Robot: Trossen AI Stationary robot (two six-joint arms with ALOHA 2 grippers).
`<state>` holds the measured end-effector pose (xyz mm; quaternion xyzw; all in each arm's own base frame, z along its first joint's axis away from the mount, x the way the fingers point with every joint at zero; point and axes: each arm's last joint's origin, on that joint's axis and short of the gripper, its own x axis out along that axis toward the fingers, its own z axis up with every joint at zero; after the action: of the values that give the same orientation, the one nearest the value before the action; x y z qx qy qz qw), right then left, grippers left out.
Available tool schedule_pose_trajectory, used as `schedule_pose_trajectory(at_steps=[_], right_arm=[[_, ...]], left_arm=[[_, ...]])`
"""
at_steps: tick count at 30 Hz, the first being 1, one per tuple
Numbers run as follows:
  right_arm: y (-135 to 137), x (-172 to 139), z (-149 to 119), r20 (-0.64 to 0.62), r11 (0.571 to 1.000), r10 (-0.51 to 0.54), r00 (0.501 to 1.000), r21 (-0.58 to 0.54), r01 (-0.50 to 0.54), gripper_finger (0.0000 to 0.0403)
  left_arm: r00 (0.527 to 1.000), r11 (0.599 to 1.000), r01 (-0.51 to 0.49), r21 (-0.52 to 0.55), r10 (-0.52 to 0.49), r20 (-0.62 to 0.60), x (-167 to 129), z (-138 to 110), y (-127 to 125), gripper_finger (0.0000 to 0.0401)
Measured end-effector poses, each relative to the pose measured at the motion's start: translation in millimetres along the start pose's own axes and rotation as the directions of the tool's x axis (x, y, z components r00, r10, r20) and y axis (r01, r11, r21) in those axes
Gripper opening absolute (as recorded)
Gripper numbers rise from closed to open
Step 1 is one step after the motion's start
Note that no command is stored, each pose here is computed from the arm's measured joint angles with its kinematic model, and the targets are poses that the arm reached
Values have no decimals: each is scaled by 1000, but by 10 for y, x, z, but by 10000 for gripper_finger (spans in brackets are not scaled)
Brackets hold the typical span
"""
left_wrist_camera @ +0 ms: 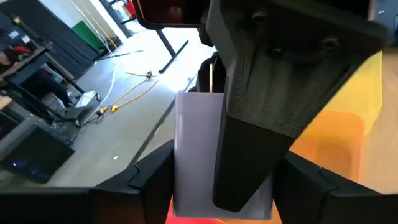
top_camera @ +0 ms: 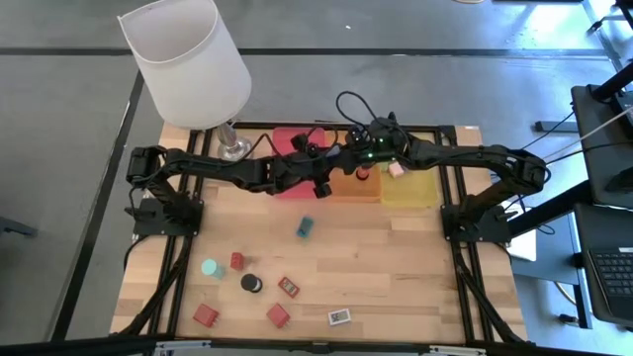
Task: Pick & Place Office items
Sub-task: Put the blue charger adapter into the yellow bin
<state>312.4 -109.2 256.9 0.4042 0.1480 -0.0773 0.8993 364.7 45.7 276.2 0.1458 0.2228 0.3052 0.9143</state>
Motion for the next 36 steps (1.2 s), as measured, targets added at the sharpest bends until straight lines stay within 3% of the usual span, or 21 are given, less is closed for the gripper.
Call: schedule_pose_trajectory(at_steps=[4,12,17,22,26,29,31,36], right_arm=[[-13,-1,-9,-12,1000,-4,1000,-4,4,117],[-144,-110,73,-44,999,-32,999,-30,31,117],[-307,-458,97,-147,980,-196,970,-46,191,117],[-328,-916,-51,-316,929,-371,873,-119,352,117],[-319,-1200,-190,-387,831,-556,736,-224,509,120],[-408,-1312,-168,-312,680,-731,607,-272,680,127],[-497,-1338,-113,-257,614,-788,560,-255,747,128],[-909,-1305,-119,-324,553,-824,466,-273,787,128]], left_arm=[[1000,1000,17,-15,-17,27,-7,30,1,261],[999,998,-5,-63,7,32,-25,44,-13,281],[1000,980,-3,-201,9,26,-23,37,-12,280],[1000,952,-3,-307,4,4,-22,13,-17,282],[1000,938,-6,-347,2,-12,-22,-5,-20,279],[1000,926,-10,-378,5,-14,-19,-9,-16,279],[1000,919,-26,-394,21,-18,-16,-14,-8,279],[999,924,-53,-378,48,-23,-16,-16,-1,279]])
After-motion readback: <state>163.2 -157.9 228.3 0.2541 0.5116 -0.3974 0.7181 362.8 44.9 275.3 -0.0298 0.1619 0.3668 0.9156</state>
